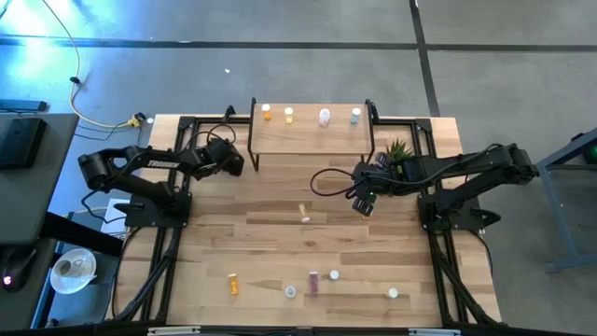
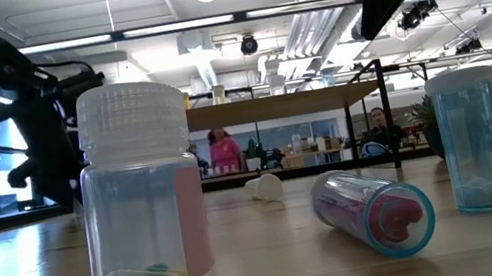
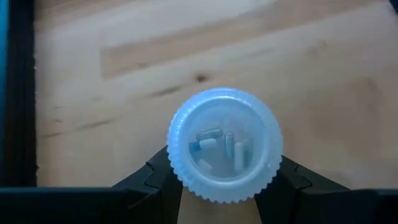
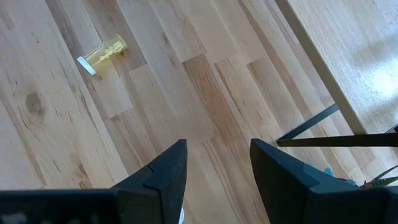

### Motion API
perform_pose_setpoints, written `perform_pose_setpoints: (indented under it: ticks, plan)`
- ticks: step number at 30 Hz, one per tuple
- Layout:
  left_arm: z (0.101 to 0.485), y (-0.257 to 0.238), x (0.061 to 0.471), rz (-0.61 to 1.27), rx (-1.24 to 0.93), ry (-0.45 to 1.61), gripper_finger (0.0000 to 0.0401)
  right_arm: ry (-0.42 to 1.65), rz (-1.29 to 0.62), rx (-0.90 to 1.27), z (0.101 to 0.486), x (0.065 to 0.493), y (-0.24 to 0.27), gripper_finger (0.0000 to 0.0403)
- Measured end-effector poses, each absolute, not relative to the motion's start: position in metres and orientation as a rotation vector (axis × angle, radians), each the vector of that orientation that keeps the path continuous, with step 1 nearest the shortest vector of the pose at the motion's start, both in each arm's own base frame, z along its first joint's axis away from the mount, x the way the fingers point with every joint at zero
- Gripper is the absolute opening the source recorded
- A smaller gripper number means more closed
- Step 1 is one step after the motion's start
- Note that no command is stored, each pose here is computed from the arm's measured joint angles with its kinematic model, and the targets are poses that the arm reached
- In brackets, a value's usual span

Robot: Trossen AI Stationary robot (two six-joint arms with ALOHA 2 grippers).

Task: Pick and place medicine bottles onto shelf by color
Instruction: Put the top white pill bottle on the shelf aligned with the other white pill bottle

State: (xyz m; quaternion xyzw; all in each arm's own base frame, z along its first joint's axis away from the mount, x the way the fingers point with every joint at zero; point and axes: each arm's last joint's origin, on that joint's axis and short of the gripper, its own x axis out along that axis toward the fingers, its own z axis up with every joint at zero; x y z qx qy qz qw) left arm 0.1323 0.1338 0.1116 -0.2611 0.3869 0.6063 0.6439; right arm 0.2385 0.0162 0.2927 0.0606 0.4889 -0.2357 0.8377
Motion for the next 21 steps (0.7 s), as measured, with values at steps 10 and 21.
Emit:
perform_pose_setpoints:
  ticks: [10,21]
  plan:
    - [0.159,0.135,0.134,1.324,-0.519,0.842,0.0143,1.032,-0.506,0.108,0.293,0.238,0.016,0.0167]
    - [0.230,0.131,0.128,1.300,-0.408,0.724,0.0144,0.929,-0.430,0.024,0.299,0.250,0.017,0.0167]
